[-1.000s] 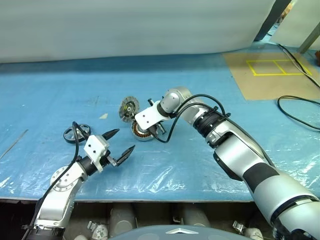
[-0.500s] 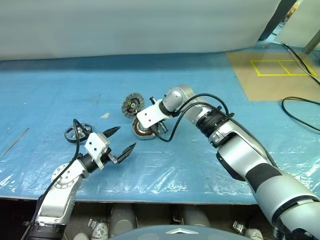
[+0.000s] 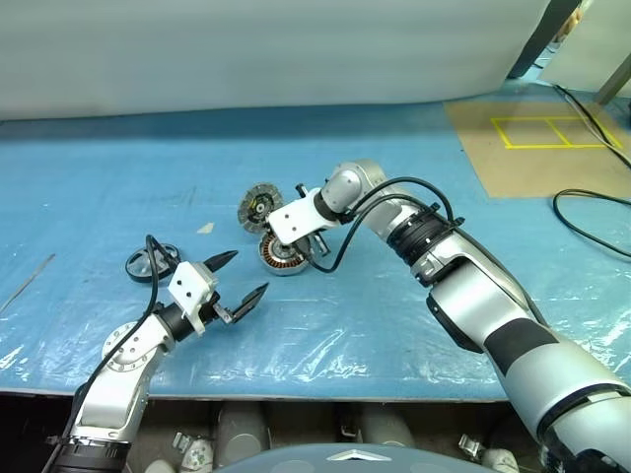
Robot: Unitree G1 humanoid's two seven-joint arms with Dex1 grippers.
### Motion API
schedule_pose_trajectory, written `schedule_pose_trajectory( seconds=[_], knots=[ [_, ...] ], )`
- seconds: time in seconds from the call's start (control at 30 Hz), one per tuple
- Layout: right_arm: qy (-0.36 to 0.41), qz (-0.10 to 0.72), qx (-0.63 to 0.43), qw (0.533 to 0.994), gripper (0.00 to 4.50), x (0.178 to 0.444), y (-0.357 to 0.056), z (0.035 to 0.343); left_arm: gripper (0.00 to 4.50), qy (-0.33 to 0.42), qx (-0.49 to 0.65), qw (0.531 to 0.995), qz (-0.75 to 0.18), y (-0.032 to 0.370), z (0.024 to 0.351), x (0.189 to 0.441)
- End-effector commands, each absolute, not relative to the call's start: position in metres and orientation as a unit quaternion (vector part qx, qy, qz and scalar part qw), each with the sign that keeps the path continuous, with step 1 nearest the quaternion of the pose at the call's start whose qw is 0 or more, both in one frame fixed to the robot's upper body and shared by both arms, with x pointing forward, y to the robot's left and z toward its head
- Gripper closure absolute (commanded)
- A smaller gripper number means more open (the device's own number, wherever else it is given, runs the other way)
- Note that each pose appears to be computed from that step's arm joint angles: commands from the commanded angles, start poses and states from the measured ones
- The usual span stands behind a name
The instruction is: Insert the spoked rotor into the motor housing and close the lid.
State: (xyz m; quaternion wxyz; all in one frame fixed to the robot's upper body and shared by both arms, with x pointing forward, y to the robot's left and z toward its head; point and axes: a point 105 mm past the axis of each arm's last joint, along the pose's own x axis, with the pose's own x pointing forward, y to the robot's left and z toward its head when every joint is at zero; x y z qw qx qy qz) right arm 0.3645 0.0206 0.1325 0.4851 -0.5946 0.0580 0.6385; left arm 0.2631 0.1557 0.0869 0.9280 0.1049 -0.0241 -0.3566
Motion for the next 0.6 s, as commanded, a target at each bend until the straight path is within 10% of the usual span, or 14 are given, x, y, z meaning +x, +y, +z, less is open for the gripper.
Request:
schedule_pose_trajectory(
  seconds=[0.03,0.6],
  knots=[
    [0.031,0.635,-0.593,0.494,4.45,0.364,0.03,0.15,0.0,-0.035,0.11,0.926,-0.359,0.154,0.092,0.263],
    [0.085,0.661,-0.566,0.485,4.45,0.351,0.027,0.105,0.0,-0.033,0.111,0.926,-0.36,0.154,0.092,0.262]
  ],
)
